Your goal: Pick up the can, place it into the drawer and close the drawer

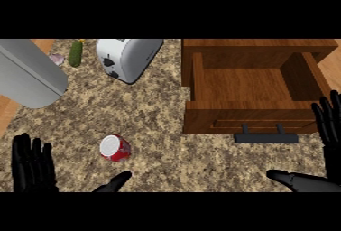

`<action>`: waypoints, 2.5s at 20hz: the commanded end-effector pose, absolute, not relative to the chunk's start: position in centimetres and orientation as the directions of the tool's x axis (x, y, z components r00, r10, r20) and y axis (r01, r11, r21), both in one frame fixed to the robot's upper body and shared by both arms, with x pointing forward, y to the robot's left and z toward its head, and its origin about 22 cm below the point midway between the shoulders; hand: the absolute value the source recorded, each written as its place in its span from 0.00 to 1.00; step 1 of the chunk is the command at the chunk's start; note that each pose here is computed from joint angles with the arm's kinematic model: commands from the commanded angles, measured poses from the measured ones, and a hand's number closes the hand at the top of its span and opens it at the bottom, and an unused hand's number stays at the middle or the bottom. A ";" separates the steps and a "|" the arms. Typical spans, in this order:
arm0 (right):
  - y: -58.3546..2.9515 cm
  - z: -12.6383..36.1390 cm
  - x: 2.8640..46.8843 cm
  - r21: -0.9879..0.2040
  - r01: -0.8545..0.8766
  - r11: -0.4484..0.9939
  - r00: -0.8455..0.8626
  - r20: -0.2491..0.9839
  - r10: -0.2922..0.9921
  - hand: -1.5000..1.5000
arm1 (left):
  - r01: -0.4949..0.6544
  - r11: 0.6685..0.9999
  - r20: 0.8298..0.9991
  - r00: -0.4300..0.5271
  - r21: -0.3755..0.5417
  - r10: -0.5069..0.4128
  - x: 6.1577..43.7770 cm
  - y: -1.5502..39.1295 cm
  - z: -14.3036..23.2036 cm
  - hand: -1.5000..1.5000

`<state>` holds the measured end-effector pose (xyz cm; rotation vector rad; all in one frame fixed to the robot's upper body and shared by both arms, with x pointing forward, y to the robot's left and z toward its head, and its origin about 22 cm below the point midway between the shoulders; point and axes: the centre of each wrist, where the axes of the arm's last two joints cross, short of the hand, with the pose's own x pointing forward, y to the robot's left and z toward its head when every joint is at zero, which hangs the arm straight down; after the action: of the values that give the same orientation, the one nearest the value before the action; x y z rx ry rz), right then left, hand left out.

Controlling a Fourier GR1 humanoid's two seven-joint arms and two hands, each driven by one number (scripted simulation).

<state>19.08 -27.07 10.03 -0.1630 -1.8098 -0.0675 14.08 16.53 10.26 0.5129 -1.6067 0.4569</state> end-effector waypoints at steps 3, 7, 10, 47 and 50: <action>-27.4 9.8 18.8 -0.034 0.150 0.988 -0.248 0.966 0.071 0.00 | -0.568 0.823 0.999 -0.026 0.015 -0.036 14.3 14.4 8.2 0.00; -28.6 10.9 18.2 -0.063 0.153 0.986 -0.249 0.963 0.100 0.00 | -0.588 0.808 0.999 0.010 0.039 -0.041 15.5 13.1 6.0 0.00; -26.4 8.9 18.0 -0.051 0.157 0.986 -0.245 0.966 0.089 0.00 | -0.597 0.800 0.998 0.033 0.065 -0.057 17.1 14.1 2.7 0.00; -29.0 14.9 16.0 -0.068 0.189 0.980 -0.258 0.959 0.116 0.00 | -0.673 0.737 0.992 0.125 0.067 0.023 18.5 19.2 -13.8 0.00; -31.1 13.9 15.6 -0.071 0.180 0.981 -0.252 0.961 0.115 0.00 | -0.665 0.746 0.996 0.086 0.030 0.037 20.3 20.4 -12.6 0.00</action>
<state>15.78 -30.05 13.41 -0.2101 -1.8331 -0.0647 19.27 19.21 -13.05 0.5689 -1.3801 0.5670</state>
